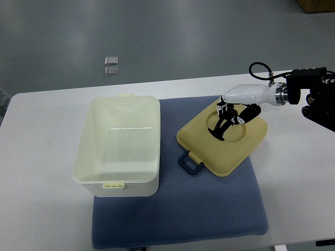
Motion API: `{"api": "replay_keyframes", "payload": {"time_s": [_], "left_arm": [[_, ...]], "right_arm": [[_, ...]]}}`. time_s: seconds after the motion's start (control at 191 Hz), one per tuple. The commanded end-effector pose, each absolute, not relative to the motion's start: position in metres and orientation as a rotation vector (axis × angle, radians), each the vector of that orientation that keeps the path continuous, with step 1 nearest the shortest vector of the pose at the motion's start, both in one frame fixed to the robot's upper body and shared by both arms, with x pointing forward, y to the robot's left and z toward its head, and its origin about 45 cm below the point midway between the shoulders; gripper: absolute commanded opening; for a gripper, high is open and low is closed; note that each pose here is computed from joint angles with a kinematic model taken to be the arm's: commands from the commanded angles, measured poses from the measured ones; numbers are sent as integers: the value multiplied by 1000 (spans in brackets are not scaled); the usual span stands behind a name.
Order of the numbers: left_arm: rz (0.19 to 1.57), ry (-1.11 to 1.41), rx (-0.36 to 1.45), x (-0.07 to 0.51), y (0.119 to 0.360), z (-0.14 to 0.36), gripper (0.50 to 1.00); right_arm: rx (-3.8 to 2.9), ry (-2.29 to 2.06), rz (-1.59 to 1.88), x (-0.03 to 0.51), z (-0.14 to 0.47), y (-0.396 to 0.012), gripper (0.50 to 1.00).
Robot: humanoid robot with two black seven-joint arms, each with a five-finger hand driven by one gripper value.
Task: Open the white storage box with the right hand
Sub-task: 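Lower the lid onto the mat and open the right hand's fingers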
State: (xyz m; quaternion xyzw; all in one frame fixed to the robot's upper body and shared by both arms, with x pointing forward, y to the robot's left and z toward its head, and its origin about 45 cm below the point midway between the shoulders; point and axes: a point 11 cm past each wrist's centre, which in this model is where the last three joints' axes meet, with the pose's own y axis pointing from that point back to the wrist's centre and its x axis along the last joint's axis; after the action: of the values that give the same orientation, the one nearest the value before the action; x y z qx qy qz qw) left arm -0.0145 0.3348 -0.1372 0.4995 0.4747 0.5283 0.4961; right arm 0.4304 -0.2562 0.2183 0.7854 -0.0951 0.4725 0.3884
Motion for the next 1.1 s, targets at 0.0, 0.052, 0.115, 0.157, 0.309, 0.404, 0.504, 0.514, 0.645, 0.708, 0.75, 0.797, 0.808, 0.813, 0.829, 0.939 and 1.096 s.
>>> {"api": "replay_keyframes", "payload": {"time_s": [0.0,0.052,0.115,0.157,0.309,0.404,0.504,0.514,0.645,0.708,0.75,0.797,0.808,0.813,0.829,0.939,1.096], "left_arm": [[1280,1150,1210,-15,335,-137,1000],[1280,1149,1209,-14,335,-137,1000],[1280,1150,1210,-15,335,-137,1000],[1280,1149,1209,-14,335,-137,1000],[1280,1149,1209,-14,335,-137,1000],[1280,1150,1210,-15,335,-137,1000],[1280,1150,1210,-15,335,-137,1000],[1280,1150,1210,-15,335,-137,1000],[1280,1150,1210,-15,335,-137,1000],[1280,1150,1210,-15,335,-137,1000],[1280,1150,1210,-15,335,-137,1000],[1280,1150,1210,-15,335,-137,1000],[1280,1150,1210,-15,335,-137,1000],[1280,1150,1210,-15,335,-137,1000],[1280,1150,1210,-15,335,-137,1000],[1280,1150,1210,-15,335,-137,1000],[1280,1150,1210,-15,335,-137,1000]], "right_arm": [[2000,-242,1200,429,216,-256,500],[2006,-237,1201,429,214,-253,500],[2016,-227,1202,428,213,-247,500],[2020,-224,1204,428,212,-245,500],[2024,-217,1209,428,215,-242,500],[2033,-210,1217,428,218,-238,500],[2036,-207,1221,428,218,-236,500],[2036,-207,1221,428,218,-236,500],[2051,-197,1226,427,217,-228,500],[2058,-190,1228,425,217,-226,500],[2065,-183,1232,424,217,-223,500],[2075,-175,1235,421,217,-220,500],[2076,-174,1236,421,217,-220,500],[2076,-174,1236,421,217,-220,500],[2078,-173,1237,421,217,-220,500],[2083,-168,1237,420,217,-219,519],[2091,-163,1221,418,213,-219,572]]}}
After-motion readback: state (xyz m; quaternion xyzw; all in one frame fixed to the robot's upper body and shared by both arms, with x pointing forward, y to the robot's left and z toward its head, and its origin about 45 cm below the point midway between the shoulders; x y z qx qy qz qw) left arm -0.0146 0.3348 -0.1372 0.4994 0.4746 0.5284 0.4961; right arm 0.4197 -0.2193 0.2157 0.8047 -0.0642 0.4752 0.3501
